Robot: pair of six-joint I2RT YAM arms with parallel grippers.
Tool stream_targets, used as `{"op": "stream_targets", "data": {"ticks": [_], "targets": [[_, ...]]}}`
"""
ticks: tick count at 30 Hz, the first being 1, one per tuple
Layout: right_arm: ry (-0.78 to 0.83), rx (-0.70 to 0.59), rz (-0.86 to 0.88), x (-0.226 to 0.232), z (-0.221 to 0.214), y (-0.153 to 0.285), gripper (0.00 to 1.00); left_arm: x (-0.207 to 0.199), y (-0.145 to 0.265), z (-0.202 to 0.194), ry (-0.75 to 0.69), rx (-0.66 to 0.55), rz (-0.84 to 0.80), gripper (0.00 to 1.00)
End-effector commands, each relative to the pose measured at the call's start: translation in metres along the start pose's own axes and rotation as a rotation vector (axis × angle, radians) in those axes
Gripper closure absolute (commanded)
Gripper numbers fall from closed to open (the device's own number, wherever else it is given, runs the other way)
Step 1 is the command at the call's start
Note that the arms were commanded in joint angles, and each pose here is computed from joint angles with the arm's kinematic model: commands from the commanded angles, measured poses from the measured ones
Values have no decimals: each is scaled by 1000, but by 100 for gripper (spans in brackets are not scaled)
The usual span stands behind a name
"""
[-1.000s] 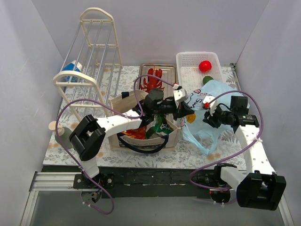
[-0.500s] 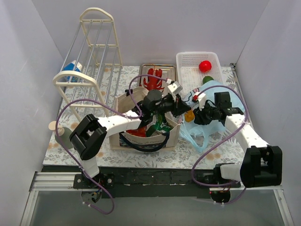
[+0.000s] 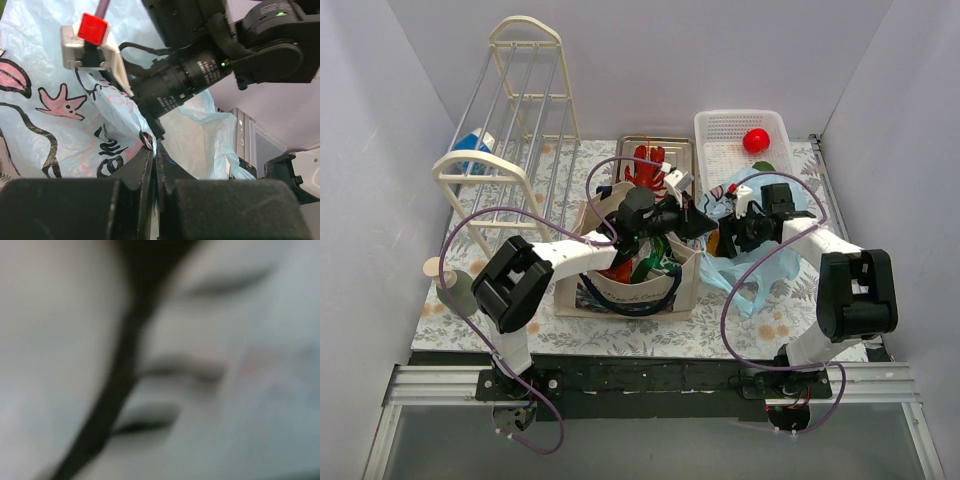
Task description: Untie the knot of the grocery bags and take out the mixed food
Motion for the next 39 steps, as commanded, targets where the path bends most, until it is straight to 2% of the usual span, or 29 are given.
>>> {"op": "stream_targets", "data": {"ticks": [1,5,7,10,11,13,14,18,19,21,22,39], "targets": [[-17,-24,5,1,16,-14,14,17,5,-36,57,98,22,100],[-56,6,-49,-3,9,-24,2,15,6,-37,50,103,6,100],[-67,9,-87,-7,7,-28,2,14,5,-37,57,105,6,100],[-87,12,-144,-14,0,-30,11,14,5,-37,61,106,7,100],[-82,9,-136,-13,-1,-31,20,13,6,-37,60,108,7,100],[-61,-6,-129,-10,0,-29,29,13,6,-39,64,113,11,100],[-37,-15,-108,-7,2,-28,43,13,6,-39,60,114,12,100],[20,-52,-108,-3,12,-12,68,12,9,-36,38,116,17,100],[26,-58,-108,-3,12,-9,78,12,9,-37,35,120,18,100],[41,-68,-107,1,11,0,86,11,9,-37,35,122,19,100],[48,-70,-101,4,11,3,98,11,10,-36,35,124,20,100],[247,-138,-140,42,20,88,99,14,13,-35,-5,118,41,100]]}}
Point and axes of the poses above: each gripper's point midway between its finger pads, its own y axis back along the fingers, its own x axis along the line the jaws close on, z = x × y, the point moved 1 cm from there along y, back along the fingers, and after that the axes turned 10 degrees about y, right-handed, at the moved point
